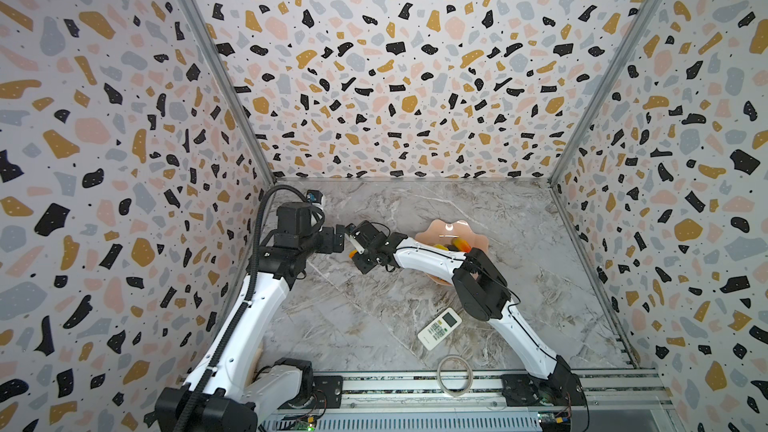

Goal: Place and organize the fake fruits in the fruit bowl
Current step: 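Place the second mango in the bowl and release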

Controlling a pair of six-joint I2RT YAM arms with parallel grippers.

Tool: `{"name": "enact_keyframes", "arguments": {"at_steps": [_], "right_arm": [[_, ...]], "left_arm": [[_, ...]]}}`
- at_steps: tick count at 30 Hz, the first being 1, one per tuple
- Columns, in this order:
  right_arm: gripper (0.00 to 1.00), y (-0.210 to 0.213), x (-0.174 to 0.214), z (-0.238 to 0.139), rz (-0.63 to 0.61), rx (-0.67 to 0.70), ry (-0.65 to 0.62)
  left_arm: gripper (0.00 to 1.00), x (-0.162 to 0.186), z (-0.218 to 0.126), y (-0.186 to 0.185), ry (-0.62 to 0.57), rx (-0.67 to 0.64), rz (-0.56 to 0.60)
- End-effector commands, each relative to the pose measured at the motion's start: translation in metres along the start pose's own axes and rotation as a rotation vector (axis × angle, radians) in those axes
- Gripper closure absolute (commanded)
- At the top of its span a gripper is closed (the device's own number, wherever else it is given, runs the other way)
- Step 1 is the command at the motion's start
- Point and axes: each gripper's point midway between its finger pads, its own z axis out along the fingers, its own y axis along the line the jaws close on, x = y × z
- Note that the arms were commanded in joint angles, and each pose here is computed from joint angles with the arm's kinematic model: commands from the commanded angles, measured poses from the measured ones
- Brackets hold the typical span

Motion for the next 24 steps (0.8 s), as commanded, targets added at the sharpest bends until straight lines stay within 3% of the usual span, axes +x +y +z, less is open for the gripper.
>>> {"name": "enact_keyframes", "arguments": {"at_steps": [1,8,15,21,24], "right_arm": [[1.00,-0.014,-0.053,-0.081,-0.042,0.022,-0.143],[1.00,-0.053,-0.050,-0.180,-0.234,0.019,-0.238],[1.00,-0.175,-0.006,-0.251,-0.214,0.234,-0.251],[1.00,-0.211,0.036,-0.261,-0.398,0.340,-0.228],[1.00,-0.228,0.043,-0.256,-0.407,0.370,-0.198]], "left_arm": [[0.00,-0.003,-0.003,0.002,-0.023,-0.006,0.000],[0.01,-0.003,-0.004,0.002,-0.027,-0.002,0.001],[0.00,-0.003,-0.003,0.001,-0.023,0.004,0.001],[0.00,-0.004,-0.001,0.000,-0.020,0.008,0.000],[0.00,-0.004,-0.001,-0.001,-0.020,0.012,0.001]]}}
